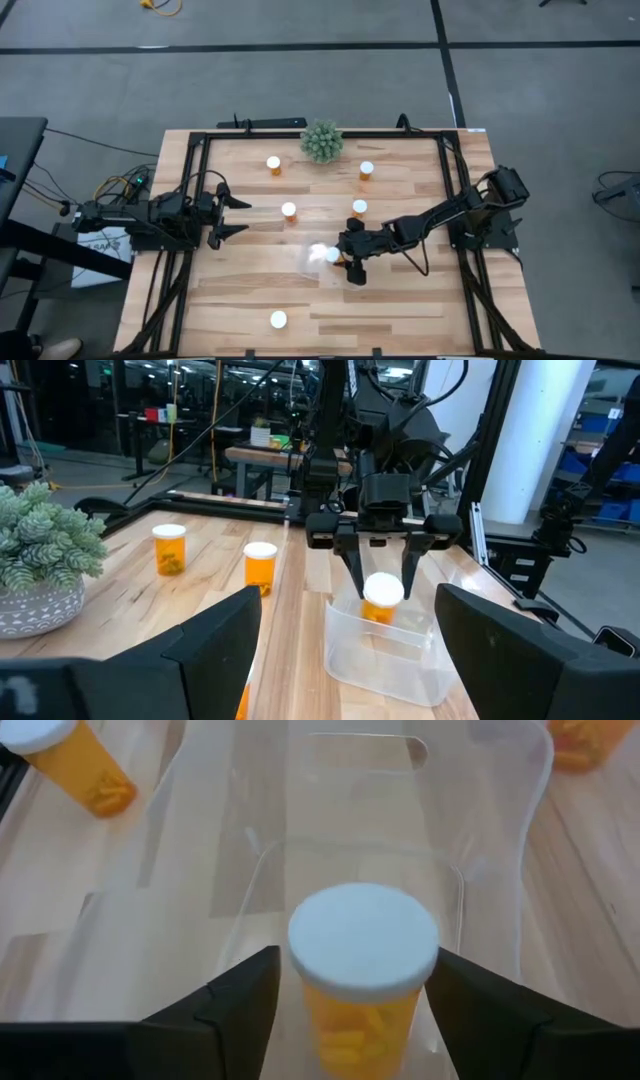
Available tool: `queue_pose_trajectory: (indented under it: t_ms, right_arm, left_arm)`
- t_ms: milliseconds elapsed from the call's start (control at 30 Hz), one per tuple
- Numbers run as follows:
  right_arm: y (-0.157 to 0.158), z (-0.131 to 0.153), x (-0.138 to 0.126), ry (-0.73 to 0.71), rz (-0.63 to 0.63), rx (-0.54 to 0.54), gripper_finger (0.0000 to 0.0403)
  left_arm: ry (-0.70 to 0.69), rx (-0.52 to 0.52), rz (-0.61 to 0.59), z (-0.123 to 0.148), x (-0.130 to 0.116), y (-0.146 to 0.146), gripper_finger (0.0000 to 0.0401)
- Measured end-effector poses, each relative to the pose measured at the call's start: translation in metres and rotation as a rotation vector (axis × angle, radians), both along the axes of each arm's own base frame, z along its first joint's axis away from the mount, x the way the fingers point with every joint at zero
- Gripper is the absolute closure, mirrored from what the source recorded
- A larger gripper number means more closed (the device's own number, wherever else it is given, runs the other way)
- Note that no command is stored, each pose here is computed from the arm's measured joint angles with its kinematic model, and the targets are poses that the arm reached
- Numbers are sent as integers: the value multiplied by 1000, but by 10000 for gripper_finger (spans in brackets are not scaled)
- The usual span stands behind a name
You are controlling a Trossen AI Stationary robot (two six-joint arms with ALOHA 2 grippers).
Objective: Pick and place pill bottles into a basket
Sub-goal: Put the orange pill bottle into the transparent bin
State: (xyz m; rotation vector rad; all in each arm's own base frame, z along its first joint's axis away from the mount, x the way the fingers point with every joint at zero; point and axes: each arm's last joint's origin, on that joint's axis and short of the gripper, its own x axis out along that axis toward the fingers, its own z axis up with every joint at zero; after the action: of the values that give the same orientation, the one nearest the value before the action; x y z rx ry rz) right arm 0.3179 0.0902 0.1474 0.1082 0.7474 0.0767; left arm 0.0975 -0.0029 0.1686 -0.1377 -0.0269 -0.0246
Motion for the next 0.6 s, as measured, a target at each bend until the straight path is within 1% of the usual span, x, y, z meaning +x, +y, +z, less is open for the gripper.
queue_pose_trajectory:
  t_ms: [167, 300, 600]
  right_arm:
    - [0, 0, 0, -2, 9, -10, 157]
    - [0, 1, 1, 0, 37, -43, 157]
    - [0, 28, 20, -83, 96, -114, 157]
  left_arm:
    - [0, -1, 1, 0, 0, 0, 111]
    - [0, 1, 0, 0, 0, 0, 111]
    - [0, -1, 0, 0, 0, 0, 111]
